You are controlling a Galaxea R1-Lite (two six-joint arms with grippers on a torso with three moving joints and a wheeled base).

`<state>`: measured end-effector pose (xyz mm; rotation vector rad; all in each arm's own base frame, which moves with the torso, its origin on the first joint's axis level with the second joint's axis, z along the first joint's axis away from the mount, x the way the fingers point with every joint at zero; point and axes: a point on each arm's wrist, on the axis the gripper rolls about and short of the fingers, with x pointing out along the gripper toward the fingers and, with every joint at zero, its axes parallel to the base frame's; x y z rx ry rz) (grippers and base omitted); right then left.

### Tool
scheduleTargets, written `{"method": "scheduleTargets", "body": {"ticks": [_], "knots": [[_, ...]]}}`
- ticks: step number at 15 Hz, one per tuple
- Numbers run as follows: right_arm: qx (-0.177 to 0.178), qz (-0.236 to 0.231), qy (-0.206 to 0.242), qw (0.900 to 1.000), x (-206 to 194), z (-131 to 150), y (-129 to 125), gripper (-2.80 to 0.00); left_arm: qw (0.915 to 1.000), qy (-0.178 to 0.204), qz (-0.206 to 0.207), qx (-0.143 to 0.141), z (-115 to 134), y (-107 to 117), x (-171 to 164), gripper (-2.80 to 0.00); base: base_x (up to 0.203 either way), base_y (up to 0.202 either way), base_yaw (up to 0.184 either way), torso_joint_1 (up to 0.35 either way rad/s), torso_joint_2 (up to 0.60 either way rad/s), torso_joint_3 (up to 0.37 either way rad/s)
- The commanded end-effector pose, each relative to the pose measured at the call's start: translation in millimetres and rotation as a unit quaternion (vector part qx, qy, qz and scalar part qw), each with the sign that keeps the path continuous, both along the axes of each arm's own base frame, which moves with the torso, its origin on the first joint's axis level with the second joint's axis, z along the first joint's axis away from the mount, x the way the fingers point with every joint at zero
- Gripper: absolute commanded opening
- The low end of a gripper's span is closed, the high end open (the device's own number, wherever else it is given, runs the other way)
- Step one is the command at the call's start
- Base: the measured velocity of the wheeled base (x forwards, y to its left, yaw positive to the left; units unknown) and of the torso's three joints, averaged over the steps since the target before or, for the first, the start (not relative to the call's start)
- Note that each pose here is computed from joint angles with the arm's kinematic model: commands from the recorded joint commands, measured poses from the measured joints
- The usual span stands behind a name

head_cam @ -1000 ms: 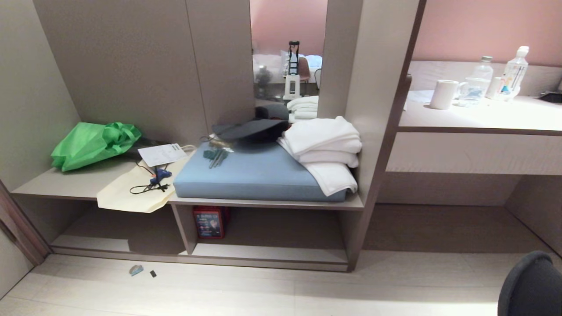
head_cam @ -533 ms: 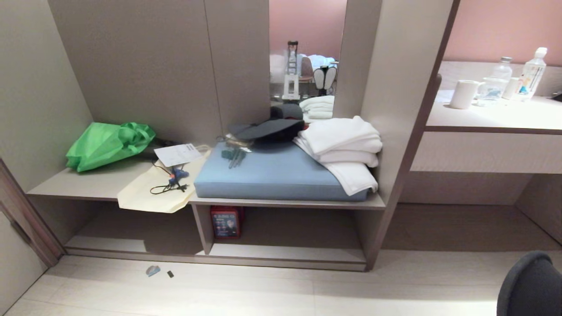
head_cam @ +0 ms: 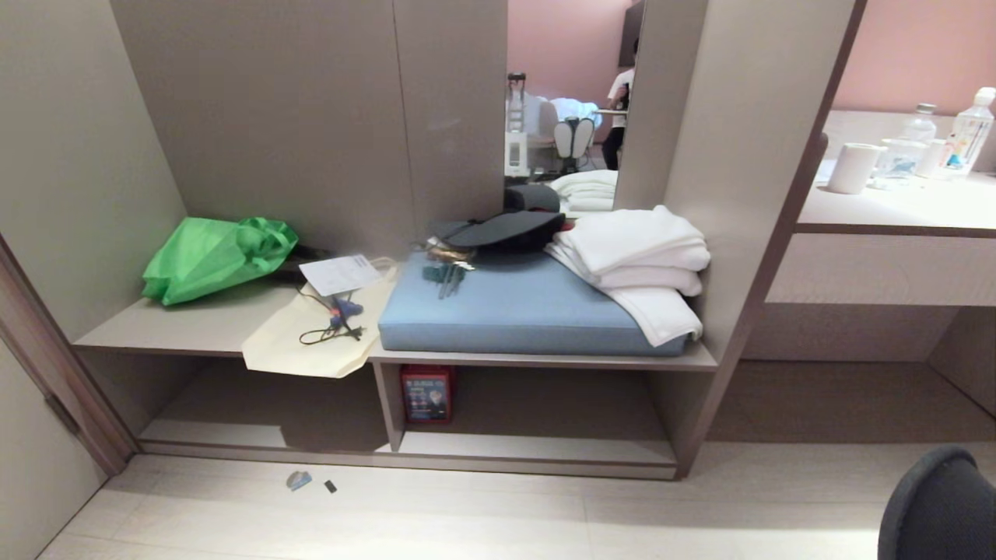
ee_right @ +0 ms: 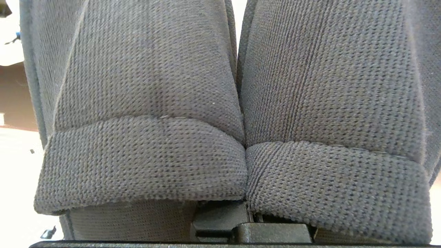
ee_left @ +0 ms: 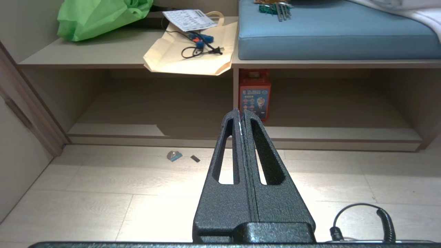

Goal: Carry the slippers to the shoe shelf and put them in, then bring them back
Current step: Place the slippers into the shoe cabinet

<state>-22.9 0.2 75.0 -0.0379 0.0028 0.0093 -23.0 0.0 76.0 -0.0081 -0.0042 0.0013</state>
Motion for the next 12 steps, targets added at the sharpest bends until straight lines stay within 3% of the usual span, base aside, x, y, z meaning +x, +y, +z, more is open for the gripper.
{"method": "scheduleTargets", "body": {"ticks": [1, 8, 12], "knots": [[0.0, 0.001, 0.002, 1.0, 0.2, -0.4, 0.0, -2.8, 1.0, 0.001, 0.0, 0.0, 0.0, 0.0, 0.1, -2.8, 0.0, 0.0, 0.0, 0.0, 0.0, 0.0], [-0.001, 0.0, 0.002, 1.0, 0.2, -0.4, 0.0, -2.8, 1.0, 0.001, 0.0, -0.001, -0.1, 0.0, 0.1, -2.8, 0.0, 0.0, 0.0, 0.0, 0.0, 0.0], [-0.001, 0.0, 0.002, 1.0, 0.2, -0.4, 0.0, -2.8, 1.0, 0.001, 0.0, -0.001, -0.1, 0.0, 0.1, -2.8, 0.165, 0.0, -0.002, 0.005, 0.0, 0.001]]}}
